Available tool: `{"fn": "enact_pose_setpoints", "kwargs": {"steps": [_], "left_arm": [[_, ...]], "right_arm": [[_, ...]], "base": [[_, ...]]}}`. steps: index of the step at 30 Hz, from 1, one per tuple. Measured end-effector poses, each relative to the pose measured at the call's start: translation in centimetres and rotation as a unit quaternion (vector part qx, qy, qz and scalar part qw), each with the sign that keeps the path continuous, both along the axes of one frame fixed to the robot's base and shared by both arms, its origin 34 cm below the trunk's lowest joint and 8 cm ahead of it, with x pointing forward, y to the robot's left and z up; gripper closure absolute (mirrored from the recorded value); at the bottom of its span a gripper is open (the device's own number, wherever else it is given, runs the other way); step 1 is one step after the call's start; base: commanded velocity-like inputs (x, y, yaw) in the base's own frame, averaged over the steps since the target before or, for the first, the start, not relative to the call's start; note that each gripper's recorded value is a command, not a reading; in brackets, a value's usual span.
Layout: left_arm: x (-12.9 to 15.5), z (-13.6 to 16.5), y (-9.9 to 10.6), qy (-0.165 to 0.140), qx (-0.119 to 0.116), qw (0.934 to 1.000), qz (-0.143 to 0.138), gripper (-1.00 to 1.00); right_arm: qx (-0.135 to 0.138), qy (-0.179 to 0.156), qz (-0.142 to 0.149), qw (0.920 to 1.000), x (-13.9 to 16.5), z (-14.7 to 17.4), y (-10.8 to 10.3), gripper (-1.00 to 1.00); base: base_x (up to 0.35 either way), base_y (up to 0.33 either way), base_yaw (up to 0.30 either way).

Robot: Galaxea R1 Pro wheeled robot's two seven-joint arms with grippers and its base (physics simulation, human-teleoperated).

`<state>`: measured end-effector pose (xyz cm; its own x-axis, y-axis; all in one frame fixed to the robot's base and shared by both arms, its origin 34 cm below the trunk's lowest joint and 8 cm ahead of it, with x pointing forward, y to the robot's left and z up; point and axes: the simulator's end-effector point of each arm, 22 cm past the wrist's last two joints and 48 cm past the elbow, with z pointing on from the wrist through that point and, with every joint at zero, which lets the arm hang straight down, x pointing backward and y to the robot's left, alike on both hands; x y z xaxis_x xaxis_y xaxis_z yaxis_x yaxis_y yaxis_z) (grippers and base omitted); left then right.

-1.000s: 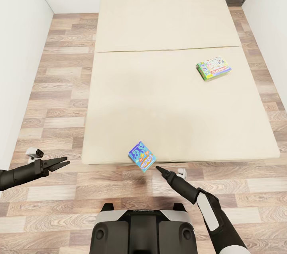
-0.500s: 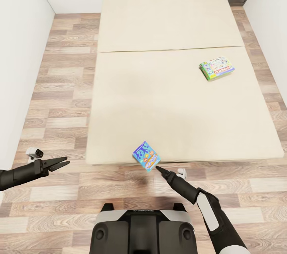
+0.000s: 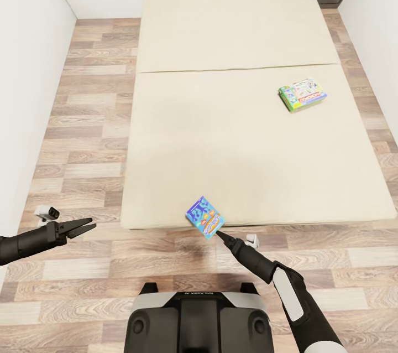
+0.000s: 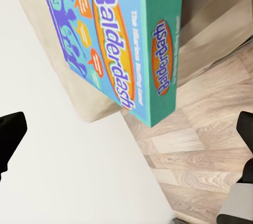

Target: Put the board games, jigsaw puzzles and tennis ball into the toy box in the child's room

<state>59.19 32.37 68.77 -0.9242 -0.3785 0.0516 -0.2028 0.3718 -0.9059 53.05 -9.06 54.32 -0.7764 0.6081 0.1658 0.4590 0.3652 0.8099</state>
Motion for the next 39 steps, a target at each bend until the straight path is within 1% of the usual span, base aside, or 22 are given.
{"fn": "enact_pose_setpoints", "kwargs": {"steps": [9, 23, 30, 39], "left_arm": [[0.2, -1.2, 0.0, 0.000, -0.001, 1.0000, 0.001, -1.00], [0.1, -1.2, 0.0, 0.000, 0.000, 1.0000, 0.000, -1.00], [0.1, -1.2, -0.1, 0.001, -0.001, 1.0000, -0.001, -1.00], [0.1, -1.2, 0.0, 0.000, 0.000, 1.0000, -0.001, -1.00]], "right_arm": [[0.000, -0.001, 0.000, 1.0000, 0.1, -1.2, -0.1, -1.00], [-0.001, -0.001, 0.000, 1.0000, 0.2, -1.2, -0.1, -1.00], [-0.001, -0.001, 0.000, 1.0000, 0.1, -1.2, -0.1, -1.00], [-0.001, -0.001, 0.000, 1.0000, 0.1, -1.2, -0.1, -1.00]], "base": [[0.000, 0.000, 0.000], [0.000, 0.000, 0.000], [0.070, 0.119, 0.000], [0.016, 0.027, 0.000]]}}
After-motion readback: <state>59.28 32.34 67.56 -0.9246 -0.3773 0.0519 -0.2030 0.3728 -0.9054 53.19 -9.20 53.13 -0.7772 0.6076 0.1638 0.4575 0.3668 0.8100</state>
